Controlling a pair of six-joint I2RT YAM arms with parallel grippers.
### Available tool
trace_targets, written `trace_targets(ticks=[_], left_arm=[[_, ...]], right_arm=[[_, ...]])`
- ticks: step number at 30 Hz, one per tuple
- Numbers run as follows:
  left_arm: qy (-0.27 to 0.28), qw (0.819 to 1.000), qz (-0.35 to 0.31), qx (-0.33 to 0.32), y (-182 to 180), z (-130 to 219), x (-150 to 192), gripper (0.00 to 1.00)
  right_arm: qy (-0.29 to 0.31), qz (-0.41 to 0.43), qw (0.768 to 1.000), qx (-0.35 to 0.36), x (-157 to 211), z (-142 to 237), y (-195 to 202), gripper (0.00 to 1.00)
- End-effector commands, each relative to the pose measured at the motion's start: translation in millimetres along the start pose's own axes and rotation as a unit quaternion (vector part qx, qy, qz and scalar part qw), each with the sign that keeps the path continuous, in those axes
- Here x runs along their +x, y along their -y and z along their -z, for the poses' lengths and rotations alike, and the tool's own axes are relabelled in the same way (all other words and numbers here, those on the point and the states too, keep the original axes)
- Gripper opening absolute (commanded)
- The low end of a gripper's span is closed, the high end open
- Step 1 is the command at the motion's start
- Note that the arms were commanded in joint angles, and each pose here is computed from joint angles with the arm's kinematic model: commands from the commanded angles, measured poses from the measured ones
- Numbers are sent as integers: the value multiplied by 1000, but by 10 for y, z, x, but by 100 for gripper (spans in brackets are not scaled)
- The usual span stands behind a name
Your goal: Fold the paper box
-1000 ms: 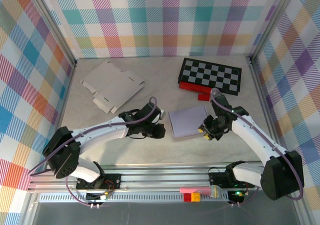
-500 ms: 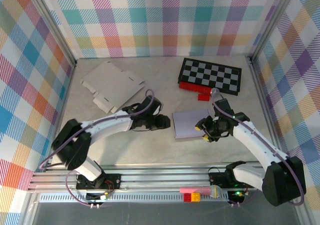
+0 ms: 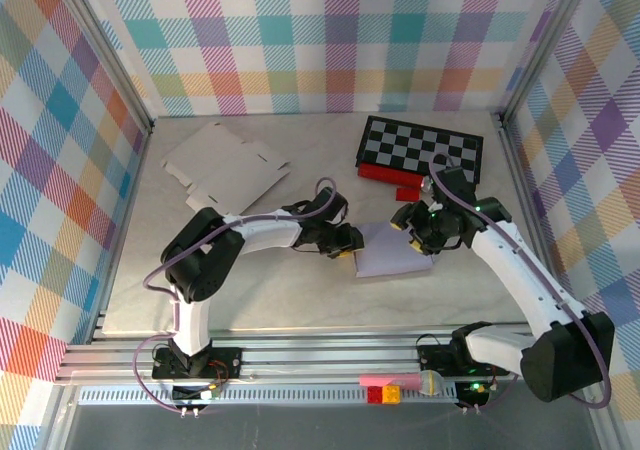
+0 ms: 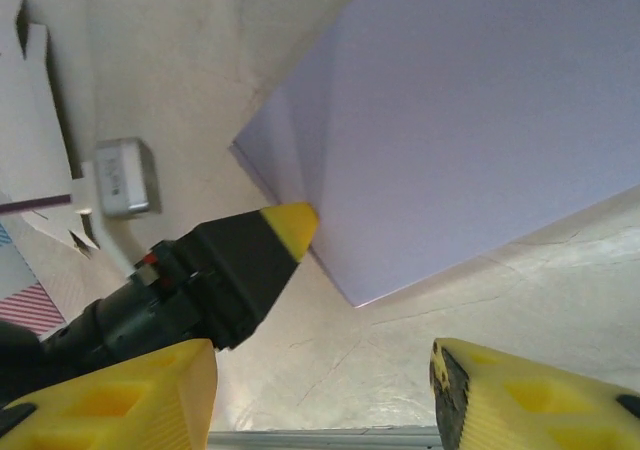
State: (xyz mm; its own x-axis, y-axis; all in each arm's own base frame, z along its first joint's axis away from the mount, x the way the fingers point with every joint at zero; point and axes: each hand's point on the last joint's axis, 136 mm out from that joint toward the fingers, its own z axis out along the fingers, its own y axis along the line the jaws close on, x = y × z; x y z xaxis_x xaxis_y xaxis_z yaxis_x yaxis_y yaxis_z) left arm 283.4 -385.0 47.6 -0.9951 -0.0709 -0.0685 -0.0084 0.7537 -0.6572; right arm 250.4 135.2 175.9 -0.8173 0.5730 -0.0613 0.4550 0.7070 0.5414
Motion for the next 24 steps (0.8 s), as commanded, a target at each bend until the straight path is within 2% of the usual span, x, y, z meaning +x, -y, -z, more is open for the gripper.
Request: trace_targets(ticks=[1,7,13,18,24], left_arm=[[-9,999,-7,44,366,-178,33,34],[-13,997,-17,73,663,-558,66,31],[4,994,-5,106,826,-842,-51,30],[20,992,-18,121,1010,-735,-127,35],[38,994,-25,99,995,-331,-124,42]], right_arm=[[44,32,998,33,-82,322,76,58],[116,71,989,52,-244,703,77,58],[125,93,986,51,-247,830,43,59],[127,110,985,47,-238,874,21,61],[121,127,984,23,-250,813,-95,64]])
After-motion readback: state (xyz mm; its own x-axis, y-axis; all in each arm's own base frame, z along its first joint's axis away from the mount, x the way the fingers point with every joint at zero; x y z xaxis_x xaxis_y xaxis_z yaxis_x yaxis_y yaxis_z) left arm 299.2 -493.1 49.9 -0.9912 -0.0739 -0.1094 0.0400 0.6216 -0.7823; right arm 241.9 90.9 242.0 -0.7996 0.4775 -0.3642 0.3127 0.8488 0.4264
